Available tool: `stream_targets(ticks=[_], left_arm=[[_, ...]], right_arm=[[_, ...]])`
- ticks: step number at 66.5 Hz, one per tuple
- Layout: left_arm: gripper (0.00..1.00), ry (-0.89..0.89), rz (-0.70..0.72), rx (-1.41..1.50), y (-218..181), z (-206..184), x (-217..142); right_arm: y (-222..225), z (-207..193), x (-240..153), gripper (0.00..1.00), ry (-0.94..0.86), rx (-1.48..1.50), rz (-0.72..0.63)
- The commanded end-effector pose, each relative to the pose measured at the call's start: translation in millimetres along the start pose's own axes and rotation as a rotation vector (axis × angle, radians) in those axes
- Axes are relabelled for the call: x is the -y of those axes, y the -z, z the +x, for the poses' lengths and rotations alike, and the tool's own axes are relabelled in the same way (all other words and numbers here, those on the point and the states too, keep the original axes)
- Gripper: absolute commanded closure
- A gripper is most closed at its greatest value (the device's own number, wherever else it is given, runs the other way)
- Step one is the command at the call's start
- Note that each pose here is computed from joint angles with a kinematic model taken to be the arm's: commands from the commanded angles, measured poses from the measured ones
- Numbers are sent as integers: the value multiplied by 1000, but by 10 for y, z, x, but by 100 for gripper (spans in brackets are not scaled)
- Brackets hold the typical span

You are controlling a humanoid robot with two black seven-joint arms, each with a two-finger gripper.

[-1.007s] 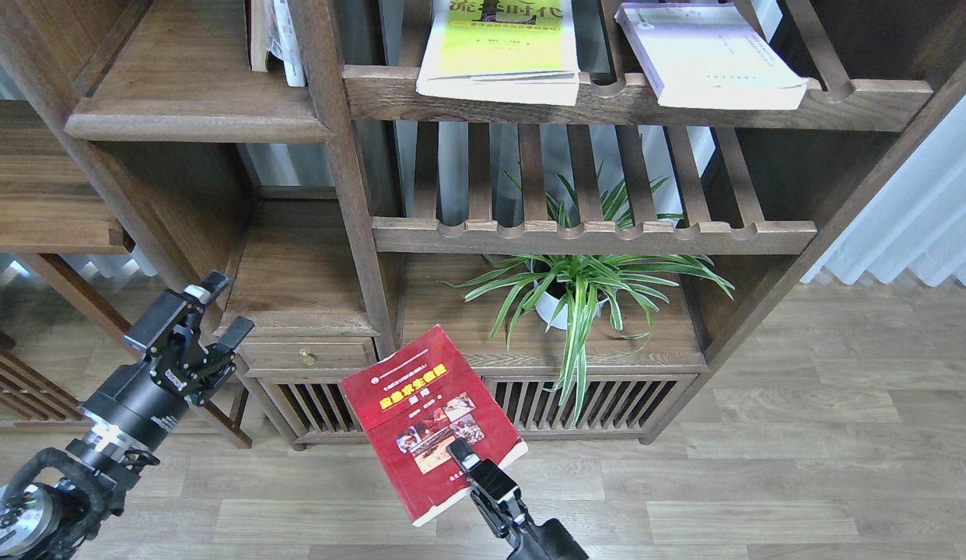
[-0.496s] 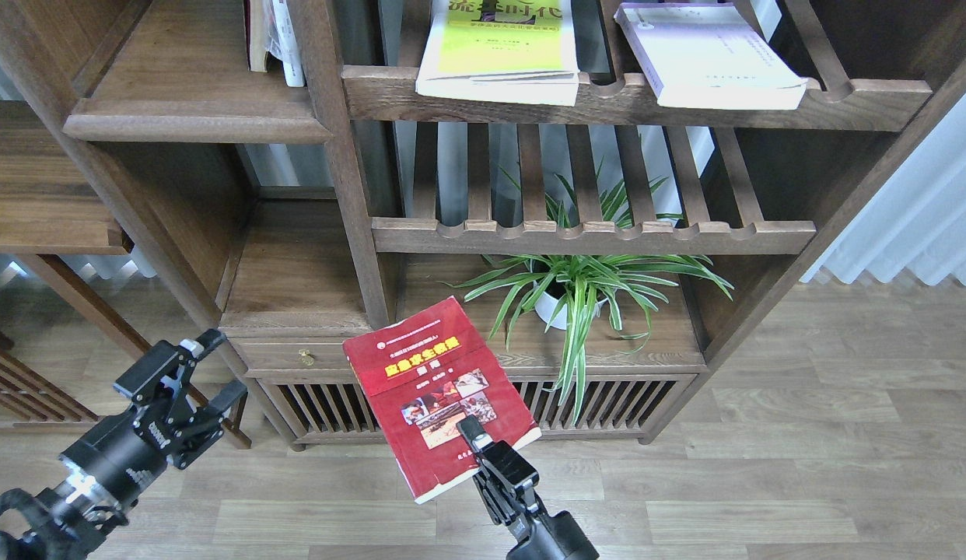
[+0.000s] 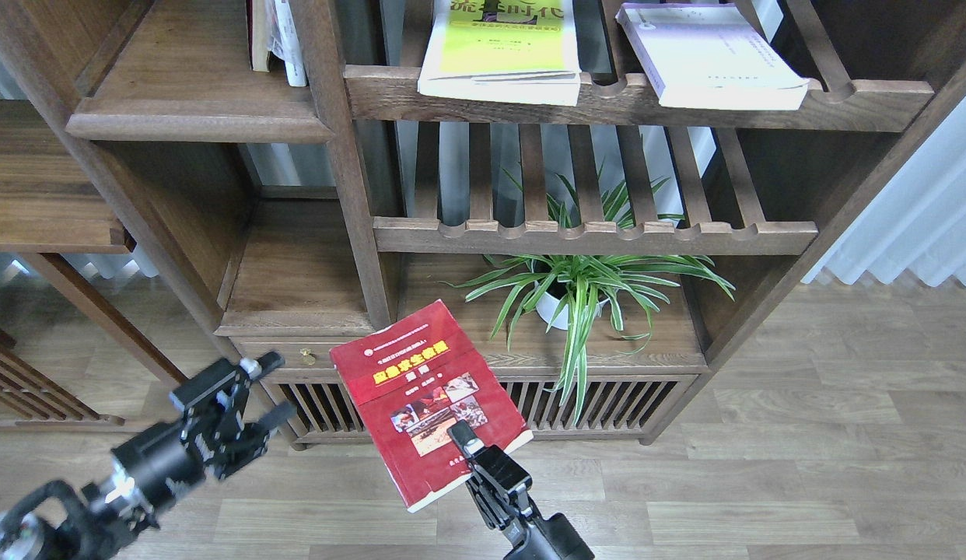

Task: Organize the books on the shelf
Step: 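Bring the left gripper up toward the red book's edge, then grasp the red book with the left gripper beside the right gripper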

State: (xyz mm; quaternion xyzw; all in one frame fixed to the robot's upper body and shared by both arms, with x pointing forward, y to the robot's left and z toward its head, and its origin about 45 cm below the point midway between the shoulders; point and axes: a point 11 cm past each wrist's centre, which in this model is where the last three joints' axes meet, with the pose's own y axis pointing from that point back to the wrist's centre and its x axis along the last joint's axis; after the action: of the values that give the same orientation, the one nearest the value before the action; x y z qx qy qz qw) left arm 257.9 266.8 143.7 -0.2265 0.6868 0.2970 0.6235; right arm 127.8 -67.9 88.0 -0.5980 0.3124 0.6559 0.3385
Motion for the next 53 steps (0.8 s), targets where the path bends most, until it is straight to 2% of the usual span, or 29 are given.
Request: stream_targets(ticks=[1,16,23,53], left_arm=[[0,60,-8,33,-110,-210,127],[0,58,80,53,-77,-222,92],[0,27,70,55,-109,-140,27],[0,-22,73,43,-86,10,-46]], right_arm=[[29,-63,56,97,23,-5,1],[91,-133,96,97,47,-7,21],[201,-184,158,97,66,-17,45],[190,-211,192,97,77,-21,31]])
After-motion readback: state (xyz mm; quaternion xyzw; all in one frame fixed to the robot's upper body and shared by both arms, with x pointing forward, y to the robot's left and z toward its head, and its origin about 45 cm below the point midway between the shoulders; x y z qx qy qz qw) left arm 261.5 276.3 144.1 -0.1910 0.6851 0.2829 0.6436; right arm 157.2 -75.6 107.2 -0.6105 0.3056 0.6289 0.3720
